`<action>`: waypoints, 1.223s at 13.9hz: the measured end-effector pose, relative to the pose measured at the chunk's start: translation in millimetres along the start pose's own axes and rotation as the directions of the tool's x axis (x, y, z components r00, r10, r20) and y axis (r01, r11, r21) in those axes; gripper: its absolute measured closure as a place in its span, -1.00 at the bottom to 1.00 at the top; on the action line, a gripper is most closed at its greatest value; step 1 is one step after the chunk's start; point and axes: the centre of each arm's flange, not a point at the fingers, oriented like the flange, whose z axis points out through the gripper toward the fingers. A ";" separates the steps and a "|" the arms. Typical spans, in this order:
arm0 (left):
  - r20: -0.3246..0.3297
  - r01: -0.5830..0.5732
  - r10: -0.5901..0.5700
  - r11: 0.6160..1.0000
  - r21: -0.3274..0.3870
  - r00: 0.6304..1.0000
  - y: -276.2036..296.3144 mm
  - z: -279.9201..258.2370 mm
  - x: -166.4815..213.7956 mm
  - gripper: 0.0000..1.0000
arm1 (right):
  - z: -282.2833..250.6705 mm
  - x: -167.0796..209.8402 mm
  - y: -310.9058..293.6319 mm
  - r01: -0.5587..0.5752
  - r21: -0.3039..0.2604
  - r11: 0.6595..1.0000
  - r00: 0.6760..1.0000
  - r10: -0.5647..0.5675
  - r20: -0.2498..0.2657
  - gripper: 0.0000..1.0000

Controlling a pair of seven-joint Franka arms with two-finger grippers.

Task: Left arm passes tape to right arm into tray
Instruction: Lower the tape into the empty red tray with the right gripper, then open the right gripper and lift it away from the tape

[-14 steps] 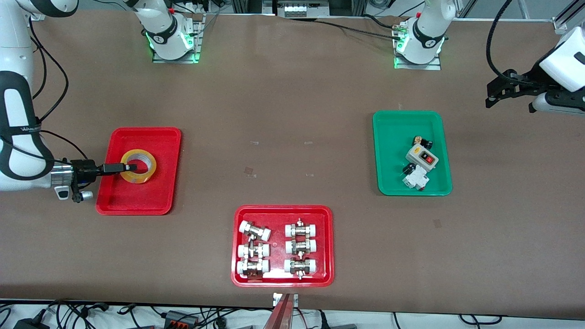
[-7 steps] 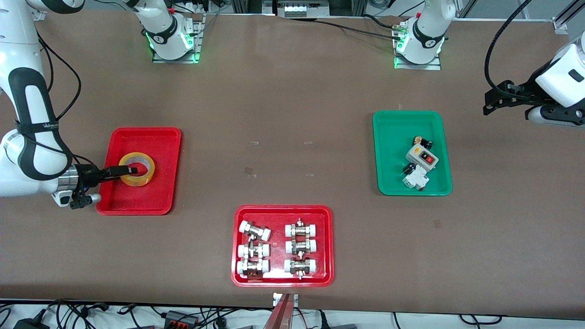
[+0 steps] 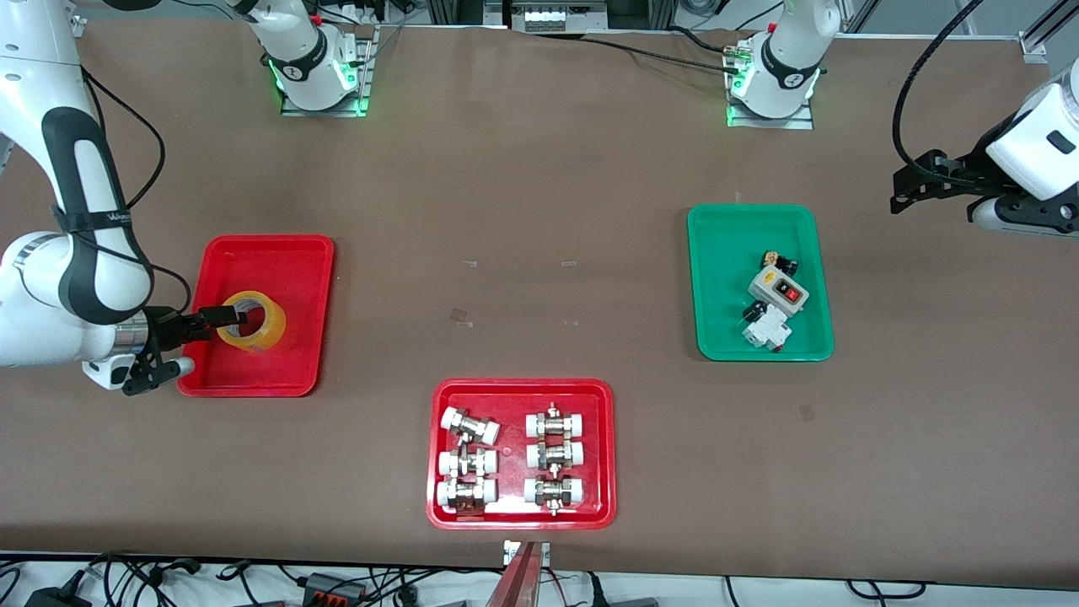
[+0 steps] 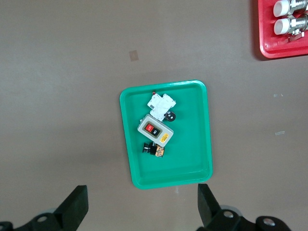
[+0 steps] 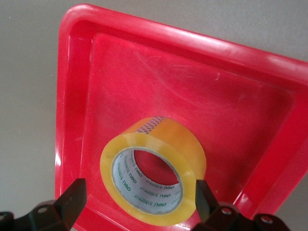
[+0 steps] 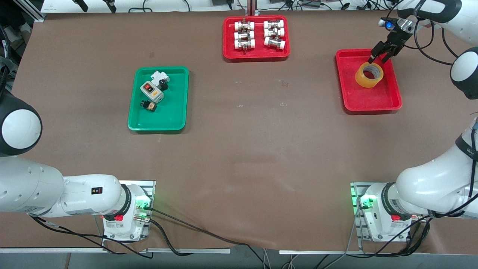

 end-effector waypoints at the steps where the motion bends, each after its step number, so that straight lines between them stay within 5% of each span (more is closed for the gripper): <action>1: 0.000 -0.002 0.002 1.000 0.000 1.000 1.0 0.0 0.0 -1.00 | -5.8 1.3 -3.9 0.002 -0.009 1.000 1.000 -0.002 -0.008 -1.00; 5: 0.000 -0.003 0.003 1.000 0.000 1.000 1.6 0.2 0.1 -1.00 | -55.5 6.1 -41.8 -0.120 -0.079 0.990 0.991 0.115 -0.064 -1.00; 9: 0.000 -0.009 0.009 1.000 0.000 1.000 4.8 0.0 0.2 -1.00 | -127.9 -5.8 -108.3 -0.288 -0.203 0.936 0.957 0.276 -0.087 -1.00; 13: -0.023 -0.025 0.025 1.000 0.001 0.999 14.1 -9.9 0.3 -1.00 | -218.3 -39.5 -160.4 -0.351 -0.223 0.909 0.936 0.330 -0.125 -1.00; 17: -0.043 -0.026 0.026 1.000 0.001 0.999 14.4 -19.5 -0.1 -1.00 | -281.9 -55.7 -170.1 -0.371 -0.245 0.896 0.920 0.320 -0.225 -1.00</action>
